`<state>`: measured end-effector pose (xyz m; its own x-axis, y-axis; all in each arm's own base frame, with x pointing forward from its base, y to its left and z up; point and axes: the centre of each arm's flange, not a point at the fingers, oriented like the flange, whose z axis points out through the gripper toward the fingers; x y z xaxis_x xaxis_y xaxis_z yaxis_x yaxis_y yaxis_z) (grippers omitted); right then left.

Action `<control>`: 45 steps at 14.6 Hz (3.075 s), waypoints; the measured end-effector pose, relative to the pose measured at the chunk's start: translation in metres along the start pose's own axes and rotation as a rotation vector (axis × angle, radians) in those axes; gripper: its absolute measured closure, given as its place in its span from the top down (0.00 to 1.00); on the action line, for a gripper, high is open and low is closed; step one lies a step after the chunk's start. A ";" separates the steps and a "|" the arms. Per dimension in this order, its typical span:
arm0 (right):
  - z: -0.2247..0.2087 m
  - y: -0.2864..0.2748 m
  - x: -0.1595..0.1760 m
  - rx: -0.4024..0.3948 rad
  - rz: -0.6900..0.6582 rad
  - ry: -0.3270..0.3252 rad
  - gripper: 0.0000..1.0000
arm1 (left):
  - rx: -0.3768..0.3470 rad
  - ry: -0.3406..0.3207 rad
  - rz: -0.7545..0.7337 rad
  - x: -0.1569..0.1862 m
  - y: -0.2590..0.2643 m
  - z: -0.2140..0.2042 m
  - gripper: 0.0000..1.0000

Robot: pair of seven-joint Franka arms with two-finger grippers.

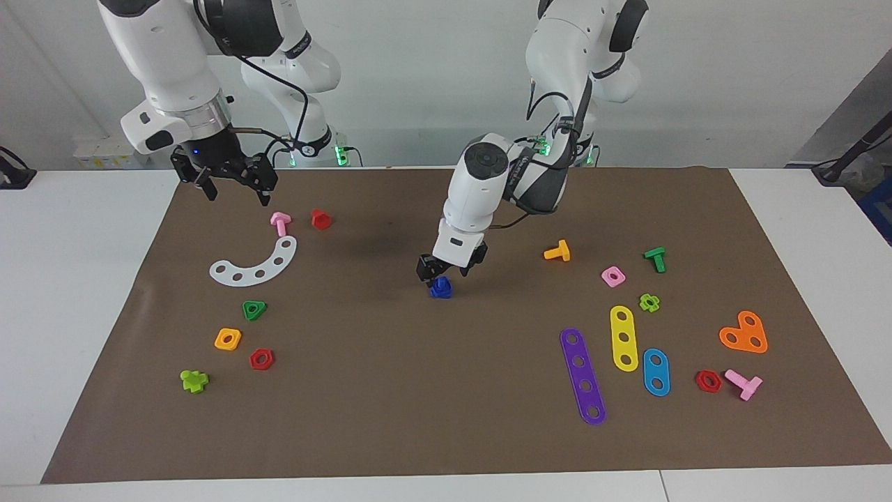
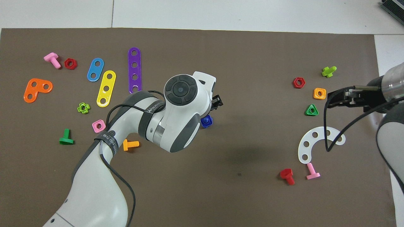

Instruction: Unscrew and place screws in storage area

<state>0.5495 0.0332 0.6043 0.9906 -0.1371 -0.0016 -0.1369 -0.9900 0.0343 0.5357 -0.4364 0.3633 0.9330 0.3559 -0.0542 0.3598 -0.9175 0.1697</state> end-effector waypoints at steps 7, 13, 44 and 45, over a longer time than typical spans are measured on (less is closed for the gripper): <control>0.000 0.000 0.000 0.000 0.000 0.000 1.00 | 0.020 -0.005 -0.013 -0.012 -0.010 0.040 0.85; 0.000 0.000 0.000 0.000 0.000 0.000 1.00 | 0.036 -0.007 0.015 -0.028 -0.006 0.050 0.72; 0.049 -0.109 0.005 0.038 -0.051 0.084 0.97 | 0.140 -0.094 0.158 0.148 -0.116 -0.081 0.47; 0.059 -0.130 0.005 0.044 -0.064 0.087 0.97 | 0.143 -0.112 0.211 0.160 -0.138 -0.079 0.47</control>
<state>0.5716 0.1595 0.5404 0.9938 -0.0716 0.0846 -0.0713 -0.9974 -0.0066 0.6345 -0.2390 0.4089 0.9799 0.1397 -0.1426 0.1479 -0.9878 0.0482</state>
